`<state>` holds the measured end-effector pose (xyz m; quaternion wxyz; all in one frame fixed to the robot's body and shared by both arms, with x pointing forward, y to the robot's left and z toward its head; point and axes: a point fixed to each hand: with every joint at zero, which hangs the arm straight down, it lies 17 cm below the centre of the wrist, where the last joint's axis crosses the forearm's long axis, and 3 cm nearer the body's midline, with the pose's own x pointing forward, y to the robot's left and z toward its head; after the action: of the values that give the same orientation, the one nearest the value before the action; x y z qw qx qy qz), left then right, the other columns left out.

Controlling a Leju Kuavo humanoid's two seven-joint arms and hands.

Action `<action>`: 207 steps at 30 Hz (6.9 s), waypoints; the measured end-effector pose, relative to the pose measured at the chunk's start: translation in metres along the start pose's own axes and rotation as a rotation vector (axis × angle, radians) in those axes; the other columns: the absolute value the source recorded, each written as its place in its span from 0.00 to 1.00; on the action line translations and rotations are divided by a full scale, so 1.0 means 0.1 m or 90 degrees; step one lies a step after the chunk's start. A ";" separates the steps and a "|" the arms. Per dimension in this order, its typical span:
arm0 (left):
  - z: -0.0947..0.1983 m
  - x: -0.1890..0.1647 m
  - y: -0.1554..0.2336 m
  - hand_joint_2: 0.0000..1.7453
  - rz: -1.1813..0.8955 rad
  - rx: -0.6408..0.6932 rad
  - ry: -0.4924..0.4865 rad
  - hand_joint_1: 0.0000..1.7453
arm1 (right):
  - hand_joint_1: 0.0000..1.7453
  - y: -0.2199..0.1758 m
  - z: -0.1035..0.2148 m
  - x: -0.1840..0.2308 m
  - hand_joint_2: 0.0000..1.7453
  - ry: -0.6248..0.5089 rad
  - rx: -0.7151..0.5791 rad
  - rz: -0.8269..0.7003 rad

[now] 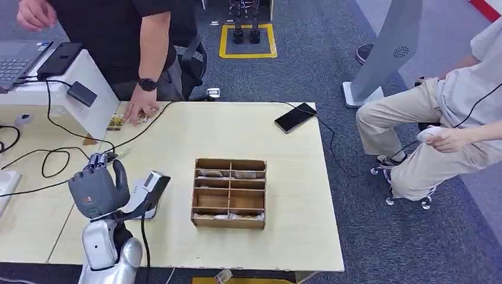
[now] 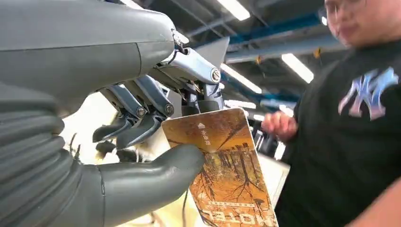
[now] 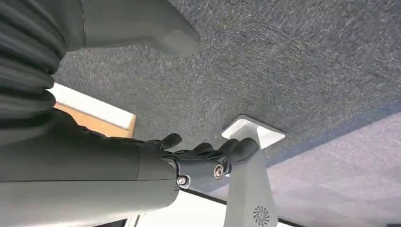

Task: Pass the card to the sensor for recognition and then transmit it.

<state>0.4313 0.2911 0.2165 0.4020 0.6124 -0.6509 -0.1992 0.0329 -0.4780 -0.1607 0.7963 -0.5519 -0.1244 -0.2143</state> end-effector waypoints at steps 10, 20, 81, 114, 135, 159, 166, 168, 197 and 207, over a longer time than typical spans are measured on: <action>0.33 -0.21 -0.52 1.00 -0.022 -0.097 0.035 1.00 | 0.00 0.05 0.03 -0.02 1.00 0.003 0.008 -0.003; 0.49 -0.29 -0.73 1.00 -0.034 -0.138 0.041 1.00 | 0.00 0.06 0.04 -0.01 1.00 0.000 0.010 -0.003; 0.93 -0.69 -1.43 1.00 -0.088 -0.275 0.132 1.00 | 0.00 0.10 0.06 -0.01 1.00 0.012 0.014 -0.013; 0.09 -0.02 -0.93 1.00 0.413 -0.139 0.183 1.00 | 0.00 0.07 0.03 0.02 1.00 0.011 0.009 -0.007; -0.65 0.24 -0.82 1.00 0.557 -0.111 0.200 0.00 | 0.00 0.14 0.07 0.14 1.00 -0.020 0.019 -0.010; -0.80 0.41 -0.66 1.00 0.613 -0.068 0.167 0.00 | 0.00 0.19 0.11 0.10 1.00 0.002 0.024 -0.032; -0.51 0.70 -0.71 1.00 0.770 -0.155 0.136 0.00 | 0.00 0.18 0.11 0.05 1.00 0.019 0.020 -0.045; -0.35 0.89 -0.64 1.00 0.848 -0.194 0.100 0.00 | 0.00 0.17 0.11 0.05 1.00 0.022 0.019 -0.049; 1.21 2.29 0.18 1.00 0.885 -0.433 -0.397 0.00 | 0.00 0.13 0.07 0.08 1.00 0.011 0.014 -0.033; 1.45 2.38 -0.34 1.00 0.676 -0.504 -0.468 0.00 | 0.00 0.14 0.07 0.10 1.00 -0.002 0.018 -0.019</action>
<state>0.3591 0.0237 0.1712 0.3908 -0.0793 -0.8303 -0.3894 0.0489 -0.4691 -0.1651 0.8004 -0.5392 -0.1365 -0.2235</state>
